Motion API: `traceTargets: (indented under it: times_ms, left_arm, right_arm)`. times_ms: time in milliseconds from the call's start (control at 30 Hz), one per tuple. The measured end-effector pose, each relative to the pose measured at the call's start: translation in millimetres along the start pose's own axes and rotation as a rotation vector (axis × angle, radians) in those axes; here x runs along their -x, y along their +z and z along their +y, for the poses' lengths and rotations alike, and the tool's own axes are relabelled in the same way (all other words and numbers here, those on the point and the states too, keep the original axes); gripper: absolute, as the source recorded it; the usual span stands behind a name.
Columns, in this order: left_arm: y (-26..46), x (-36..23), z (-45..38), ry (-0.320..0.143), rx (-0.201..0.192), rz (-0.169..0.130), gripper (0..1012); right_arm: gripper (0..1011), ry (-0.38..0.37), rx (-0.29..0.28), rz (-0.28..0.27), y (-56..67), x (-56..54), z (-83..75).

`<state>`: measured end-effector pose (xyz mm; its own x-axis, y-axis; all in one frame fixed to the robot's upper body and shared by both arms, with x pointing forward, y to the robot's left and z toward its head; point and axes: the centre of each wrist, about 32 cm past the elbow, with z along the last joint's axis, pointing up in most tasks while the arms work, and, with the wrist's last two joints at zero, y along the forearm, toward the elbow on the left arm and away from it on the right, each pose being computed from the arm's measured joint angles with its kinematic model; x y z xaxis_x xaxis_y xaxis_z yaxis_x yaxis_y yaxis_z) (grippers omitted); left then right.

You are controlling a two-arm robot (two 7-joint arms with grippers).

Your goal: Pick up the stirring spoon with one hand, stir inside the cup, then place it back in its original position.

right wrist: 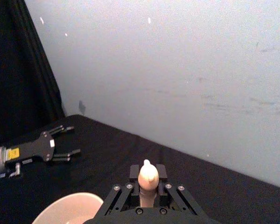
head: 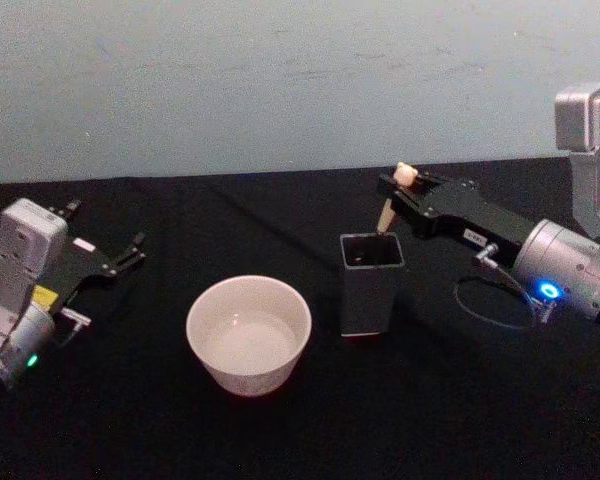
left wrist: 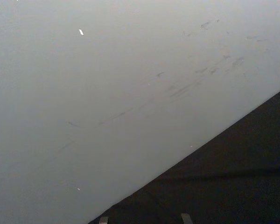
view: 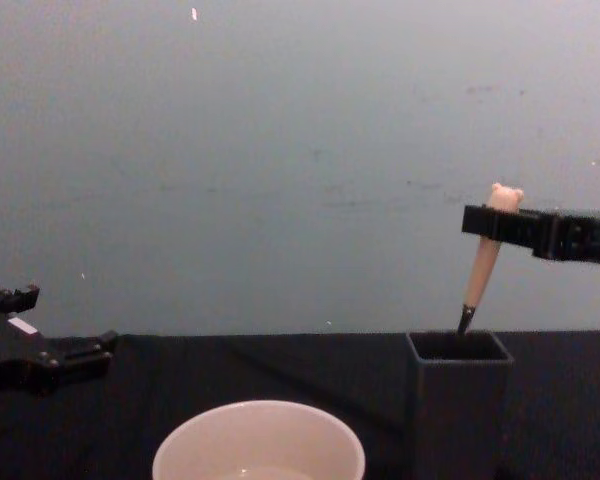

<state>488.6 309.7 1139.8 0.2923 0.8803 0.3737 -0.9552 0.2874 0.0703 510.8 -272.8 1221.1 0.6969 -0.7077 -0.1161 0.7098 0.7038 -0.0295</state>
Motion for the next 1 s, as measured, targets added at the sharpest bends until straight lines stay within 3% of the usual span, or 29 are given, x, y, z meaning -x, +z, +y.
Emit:
traceTargets:
  times_ms: [733, 1000]
  left_arm:
    - [0.0, 0.0, 0.0, 0.000, 0.000, 0.000, 1001]
    - [0.0, 0.0, 0.0, 0.000, 0.000, 0.000, 1001]
  right_arm:
    - [211, -0.011, -0.116, -0.015, 43.4, 2.3, 3.7]
    - [211, 0.031, -0.124, -0.013, 45.8, 10.9, 12.7]
